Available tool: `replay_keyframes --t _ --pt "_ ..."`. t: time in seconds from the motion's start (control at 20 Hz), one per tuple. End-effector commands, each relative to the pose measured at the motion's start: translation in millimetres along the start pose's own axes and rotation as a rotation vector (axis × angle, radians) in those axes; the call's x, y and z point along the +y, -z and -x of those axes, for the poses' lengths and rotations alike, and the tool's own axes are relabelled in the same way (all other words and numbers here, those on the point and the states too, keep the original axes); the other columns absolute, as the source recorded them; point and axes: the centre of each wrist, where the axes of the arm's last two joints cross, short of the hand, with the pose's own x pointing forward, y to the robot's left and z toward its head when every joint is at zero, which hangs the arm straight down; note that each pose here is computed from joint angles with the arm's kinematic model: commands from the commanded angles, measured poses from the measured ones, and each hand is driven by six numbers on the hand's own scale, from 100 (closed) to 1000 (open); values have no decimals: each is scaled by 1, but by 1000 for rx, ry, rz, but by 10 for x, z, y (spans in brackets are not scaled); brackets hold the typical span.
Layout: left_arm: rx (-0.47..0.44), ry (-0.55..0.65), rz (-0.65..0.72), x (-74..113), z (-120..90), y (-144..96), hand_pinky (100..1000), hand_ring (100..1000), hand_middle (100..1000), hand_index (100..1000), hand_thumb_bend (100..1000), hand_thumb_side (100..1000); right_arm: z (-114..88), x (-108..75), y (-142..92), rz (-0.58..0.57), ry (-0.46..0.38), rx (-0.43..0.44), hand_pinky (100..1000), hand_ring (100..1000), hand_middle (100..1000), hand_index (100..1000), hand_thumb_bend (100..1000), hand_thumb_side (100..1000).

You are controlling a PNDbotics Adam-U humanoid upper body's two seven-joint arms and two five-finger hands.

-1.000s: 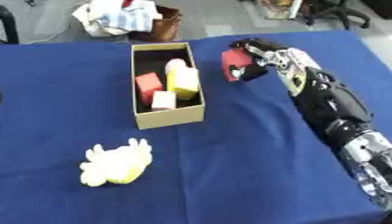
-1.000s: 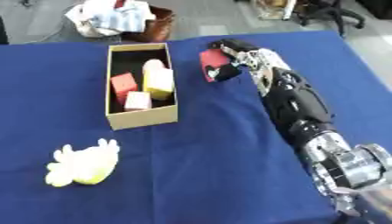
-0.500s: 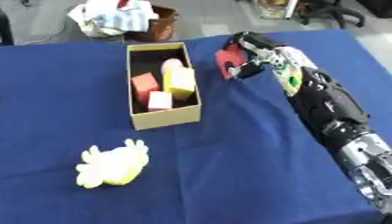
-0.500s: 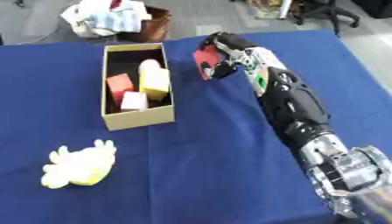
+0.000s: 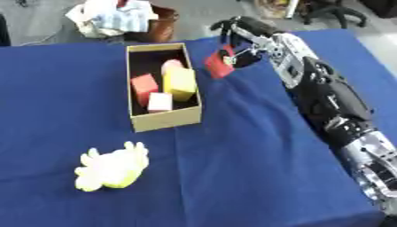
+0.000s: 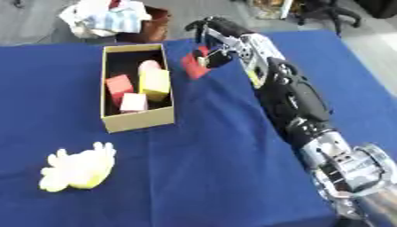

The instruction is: Pick up objects on the table and place them in the box.

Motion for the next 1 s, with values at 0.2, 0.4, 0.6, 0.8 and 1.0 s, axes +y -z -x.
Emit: replay_keyframes --t 0.2,0.4,0.6,0.8,1.0 --pt "-11 22 -16 88 -38 -7 701 611 618 775 315 613 205 27 -82 -137 28 108 836 883 945 1000 100 609" --pt "-11 21 -14 85 -37 -7 701 610 618 775 315 613 270 114 -104 -140 56 147 864 914 969 1000 100 637" --pt "-12 19 -13 80 -38 -5 702 610 618 776 315 613 215 116 -64 -94 71 118 875 921 978 1000 100 624" --pt "-13 18 -13 79 -39 -4 702 610 618 776 315 612 80 -33 -4 -27 67 43 883 924 983 1000 100 578" --pt "-14 16 -11 73 -39 -1 702 609 618 775 315 612 -58 -133 62 5 68 -14 886 926 985 1000 100 584"
